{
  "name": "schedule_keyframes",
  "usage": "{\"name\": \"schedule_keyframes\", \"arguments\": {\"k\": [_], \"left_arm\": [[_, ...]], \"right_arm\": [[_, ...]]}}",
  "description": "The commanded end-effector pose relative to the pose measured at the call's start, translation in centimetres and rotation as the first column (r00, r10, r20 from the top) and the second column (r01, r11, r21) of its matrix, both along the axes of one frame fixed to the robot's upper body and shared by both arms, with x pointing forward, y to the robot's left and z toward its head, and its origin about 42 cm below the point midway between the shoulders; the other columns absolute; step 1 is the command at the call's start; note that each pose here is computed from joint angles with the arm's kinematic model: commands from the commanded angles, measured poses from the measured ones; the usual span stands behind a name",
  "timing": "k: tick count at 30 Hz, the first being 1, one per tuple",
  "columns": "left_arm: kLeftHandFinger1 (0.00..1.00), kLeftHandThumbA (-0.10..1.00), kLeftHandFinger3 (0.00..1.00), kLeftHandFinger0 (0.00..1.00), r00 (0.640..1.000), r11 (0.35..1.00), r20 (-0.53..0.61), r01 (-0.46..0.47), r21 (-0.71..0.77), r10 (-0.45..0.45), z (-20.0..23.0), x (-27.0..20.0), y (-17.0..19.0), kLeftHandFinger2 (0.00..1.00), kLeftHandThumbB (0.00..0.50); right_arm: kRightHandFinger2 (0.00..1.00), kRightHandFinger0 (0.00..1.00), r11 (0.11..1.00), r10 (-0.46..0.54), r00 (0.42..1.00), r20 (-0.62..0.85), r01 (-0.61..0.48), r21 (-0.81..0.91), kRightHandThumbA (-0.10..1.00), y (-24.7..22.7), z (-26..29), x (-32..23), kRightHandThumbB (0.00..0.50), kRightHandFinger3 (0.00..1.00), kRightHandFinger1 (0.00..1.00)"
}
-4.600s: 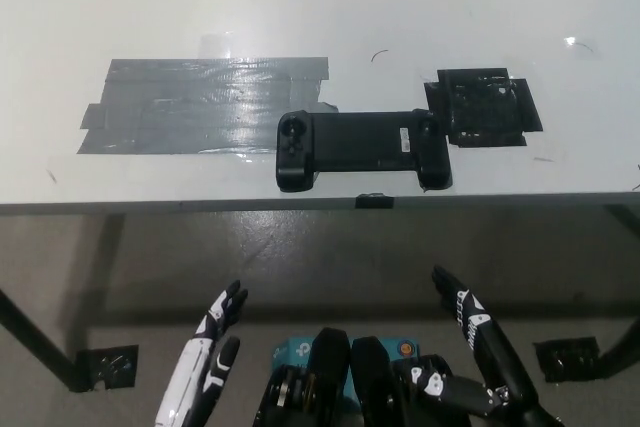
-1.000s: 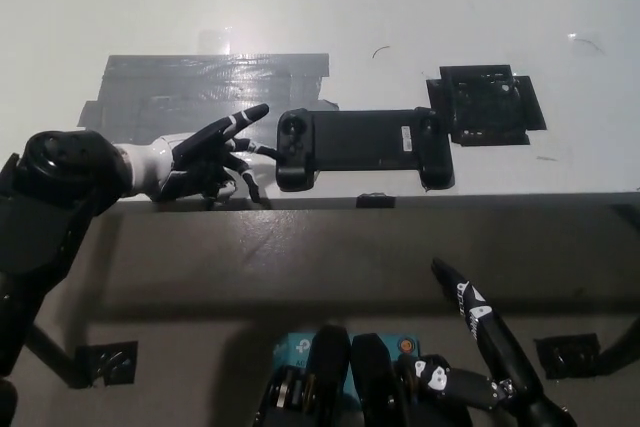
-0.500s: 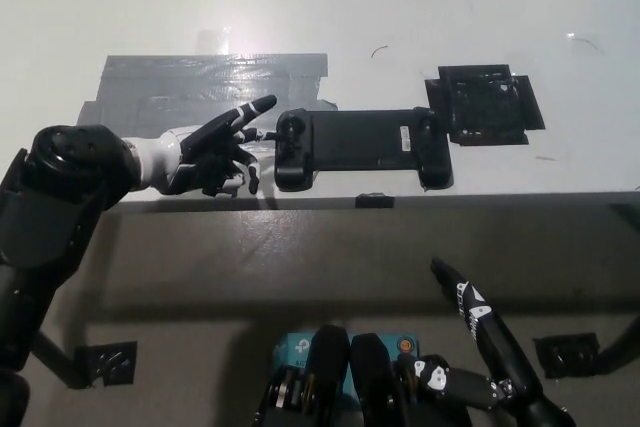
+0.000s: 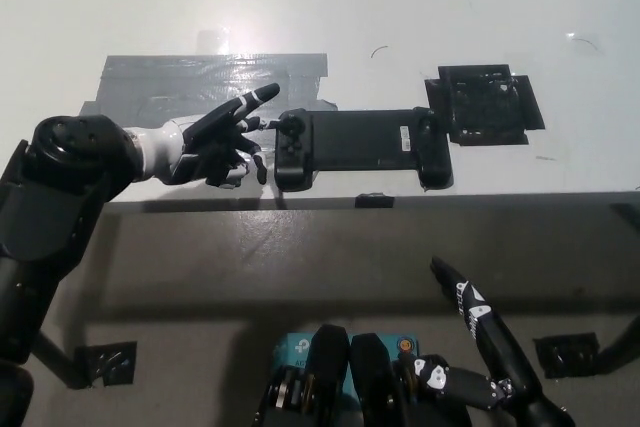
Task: A controller is being placed at the center of the desk near the left hand and the robot uses its left hand's index finger to press a button at the left area of the controller
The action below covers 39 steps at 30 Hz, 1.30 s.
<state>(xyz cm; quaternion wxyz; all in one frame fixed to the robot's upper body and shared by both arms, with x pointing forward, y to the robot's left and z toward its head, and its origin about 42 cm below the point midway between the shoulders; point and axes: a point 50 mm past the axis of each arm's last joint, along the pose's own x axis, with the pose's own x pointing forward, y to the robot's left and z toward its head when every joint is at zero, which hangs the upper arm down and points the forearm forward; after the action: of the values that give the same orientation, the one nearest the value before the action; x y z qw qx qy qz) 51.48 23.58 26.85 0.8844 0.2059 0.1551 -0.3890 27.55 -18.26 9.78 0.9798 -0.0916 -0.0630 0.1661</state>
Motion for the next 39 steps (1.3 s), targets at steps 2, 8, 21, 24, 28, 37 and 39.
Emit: {"name": "schedule_keyframes", "arguments": {"k": [2,8,21,24,28,37,39], "left_arm": [[0.00,1.00,1.00,0.02,0.998,1.000,0.070,0.004,0.008,-0.004,2.8,0.5,0.0,0.27,0.447],[0.00,1.00,1.00,0.00,0.997,0.999,0.081,-0.005,0.050,0.001,2.3,0.2,0.4,0.26,0.449],[0.00,1.00,1.00,0.00,0.998,0.998,0.067,0.005,0.061,-0.009,2.2,-0.2,-0.3,0.33,0.419],[0.00,1.00,1.00,0.00,0.998,0.999,0.057,0.011,0.052,-0.014,2.1,-0.1,-0.4,0.26,0.425],[0.00,1.00,1.00,0.00,0.998,0.998,0.061,0.020,0.057,-0.024,2.0,0.1,-0.5,0.21,0.438],[0.00,1.00,1.00,0.00,0.998,0.998,0.059,0.000,0.070,-0.004,1.9,-0.1,-0.2,0.22,0.419],[0.00,1.00,1.00,0.00,0.998,0.997,0.059,-0.005,0.078,0.000,1.8,0.0,0.0,0.25,0.423]], "right_arm": [[1.00,1.00,1.000,0.019,0.997,0.068,-0.020,0.023,0.80,0.5,1.6,0.5,0.246,1.00,1.00],[1.00,1.00,0.999,0.025,0.997,0.075,-0.027,0.023,0.80,0.6,1.7,1.0,0.255,1.00,1.00],[1.00,1.00,0.999,0.029,0.996,0.081,-0.031,0.022,0.78,0.8,2.1,1.2,0.259,1.00,1.00],[1.00,1.00,0.999,0.031,0.996,0.078,-0.033,0.025,0.78,0.8,2.2,1.3,0.260,1.00,1.00],[1.00,1.00,0.999,0.031,0.996,0.084,-0.032,0.020,0.77,0.8,2.3,1.4,0.259,1.00,1.00],[1.00,1.00,0.999,0.032,0.996,0.087,-0.035,0.023,0.77,0.8,2.6,1.5,0.259,1.00,1.00],[1.00,1.00,0.999,0.034,0.995,0.091,-0.036,0.020,0.77,0.7,2.7,1.6,0.253,1.00,1.00]]}}
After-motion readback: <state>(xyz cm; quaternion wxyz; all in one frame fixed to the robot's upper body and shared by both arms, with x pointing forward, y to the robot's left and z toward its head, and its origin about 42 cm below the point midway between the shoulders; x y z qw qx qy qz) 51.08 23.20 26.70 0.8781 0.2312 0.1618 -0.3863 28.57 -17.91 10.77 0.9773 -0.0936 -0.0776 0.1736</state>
